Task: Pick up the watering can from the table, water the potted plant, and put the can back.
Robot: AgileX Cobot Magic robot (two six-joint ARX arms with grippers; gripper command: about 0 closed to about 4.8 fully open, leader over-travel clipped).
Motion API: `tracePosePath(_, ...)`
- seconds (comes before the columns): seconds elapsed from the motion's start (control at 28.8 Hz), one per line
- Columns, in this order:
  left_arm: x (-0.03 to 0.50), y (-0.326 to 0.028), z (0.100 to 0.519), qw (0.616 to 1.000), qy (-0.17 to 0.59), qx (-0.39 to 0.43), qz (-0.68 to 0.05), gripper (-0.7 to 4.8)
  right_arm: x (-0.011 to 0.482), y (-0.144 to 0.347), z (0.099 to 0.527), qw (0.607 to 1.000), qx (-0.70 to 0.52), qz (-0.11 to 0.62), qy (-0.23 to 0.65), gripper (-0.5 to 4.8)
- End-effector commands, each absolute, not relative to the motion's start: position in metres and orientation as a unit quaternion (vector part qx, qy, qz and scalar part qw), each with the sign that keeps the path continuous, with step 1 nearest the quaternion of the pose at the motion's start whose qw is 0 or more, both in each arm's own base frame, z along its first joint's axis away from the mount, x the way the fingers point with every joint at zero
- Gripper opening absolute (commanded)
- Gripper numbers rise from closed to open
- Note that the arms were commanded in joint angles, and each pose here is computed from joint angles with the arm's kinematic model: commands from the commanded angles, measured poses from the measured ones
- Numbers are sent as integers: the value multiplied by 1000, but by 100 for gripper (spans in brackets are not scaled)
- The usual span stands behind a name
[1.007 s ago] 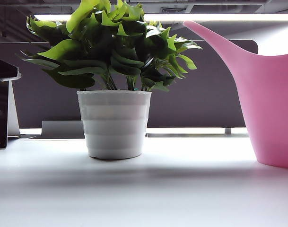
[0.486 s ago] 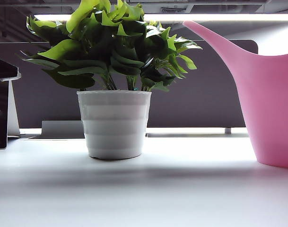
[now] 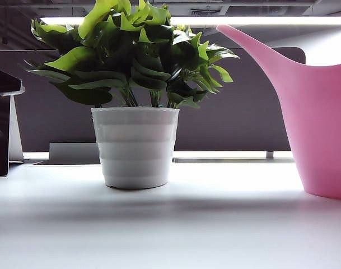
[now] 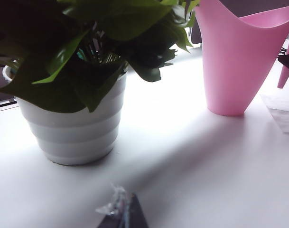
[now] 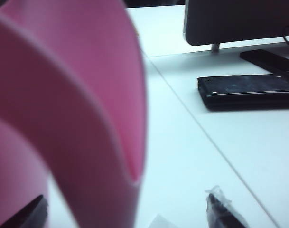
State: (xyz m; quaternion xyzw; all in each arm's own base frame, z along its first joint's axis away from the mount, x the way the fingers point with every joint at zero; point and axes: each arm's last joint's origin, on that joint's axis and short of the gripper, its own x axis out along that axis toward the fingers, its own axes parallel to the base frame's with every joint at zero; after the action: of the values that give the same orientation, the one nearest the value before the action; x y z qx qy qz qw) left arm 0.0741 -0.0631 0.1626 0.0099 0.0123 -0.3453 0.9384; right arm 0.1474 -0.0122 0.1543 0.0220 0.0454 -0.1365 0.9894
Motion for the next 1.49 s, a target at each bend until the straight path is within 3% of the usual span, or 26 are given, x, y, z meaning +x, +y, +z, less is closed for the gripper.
tracePosePath(0.03,74,-63,164,938,5,10,-347,-5,151,-16,160,989,24,-145,17,431)
tracePosePath(0.59,74,-63,164,938,5,10,-347,-5,178,-24,166,991,23,-132,23,426)
tracePosePath(0.9,74,-63,164,938,5,10,-347,-5,178,-24,166,991,23,-132,19,248)
tracePosePath(1.01,74,-63,164,938,5,10,-347,-5,178,-24,166,991,23,-132,19,233)
tracePosePath(1.22,74,-63,164,938,5,10,-347,-5,178,-24,167,991,23,-129,19,77)
tracePosePath(1.39,74,-63,164,938,5,10,-347,-5,178,-23,167,992,24,-120,16,9)
tracePosePath(1.49,74,-63,164,938,5,10,-347,-5,178,-23,171,992,24,-120,-2,-1)
